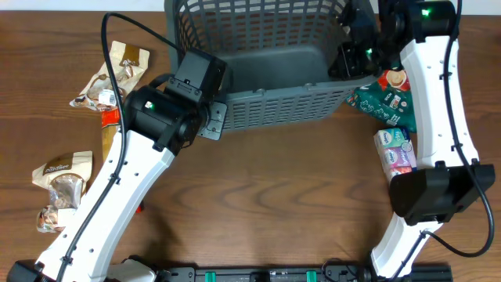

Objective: Pack container
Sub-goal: 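Pull the grey basket toward the table center with both grippers, then release the basket and lift both grippers away, then move the right gripper to the green Nescafe pouch and grasp it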

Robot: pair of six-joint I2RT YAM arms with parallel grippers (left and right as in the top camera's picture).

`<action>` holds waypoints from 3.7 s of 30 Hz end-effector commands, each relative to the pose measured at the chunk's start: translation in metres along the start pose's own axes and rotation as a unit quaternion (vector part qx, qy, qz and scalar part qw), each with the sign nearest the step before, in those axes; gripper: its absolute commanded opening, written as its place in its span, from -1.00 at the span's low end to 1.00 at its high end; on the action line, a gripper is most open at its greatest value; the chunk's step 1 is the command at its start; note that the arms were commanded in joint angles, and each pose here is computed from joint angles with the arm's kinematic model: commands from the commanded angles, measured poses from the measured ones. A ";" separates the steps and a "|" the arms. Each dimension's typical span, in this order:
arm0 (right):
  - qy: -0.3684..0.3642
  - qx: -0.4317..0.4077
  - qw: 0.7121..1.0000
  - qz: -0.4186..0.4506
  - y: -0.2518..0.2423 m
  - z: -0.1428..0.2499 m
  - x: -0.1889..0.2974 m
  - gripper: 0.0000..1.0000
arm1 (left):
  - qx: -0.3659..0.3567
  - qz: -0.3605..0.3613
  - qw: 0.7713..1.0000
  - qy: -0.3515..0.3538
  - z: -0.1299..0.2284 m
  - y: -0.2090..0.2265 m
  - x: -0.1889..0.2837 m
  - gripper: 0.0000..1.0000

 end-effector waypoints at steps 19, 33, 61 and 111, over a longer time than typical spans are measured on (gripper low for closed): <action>0.044 0.026 0.999 -0.003 0.021 0.011 -0.010 -0.98 | -0.011 -0.021 1.000 -0.012 -0.005 0.004 -0.006 -0.89; -0.068 0.068 0.995 0.027 0.019 -0.025 -0.004 -0.17 | -0.010 -0.020 1.000 -0.018 0.004 0.007 0.013 0.09; -0.272 -0.236 0.909 0.211 -0.094 -0.023 0.150 -0.74 | 0.149 -0.194 0.956 -0.163 0.066 0.054 0.130 0.97; -0.112 -0.064 0.991 0.018 -0.085 -0.036 0.027 -0.61 | 0.235 -0.160 0.958 -0.034 0.073 0.133 0.080 0.97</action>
Point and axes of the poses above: each gripper's point midway between its finger pads, its own x axis back along the fingers, its own y axis along the line the jaws close on, z = x × y, the point moved 9 cm from there along x, back along the fingers, and after that the axes turned 9 degrees about -x, right-handed, at the moved point
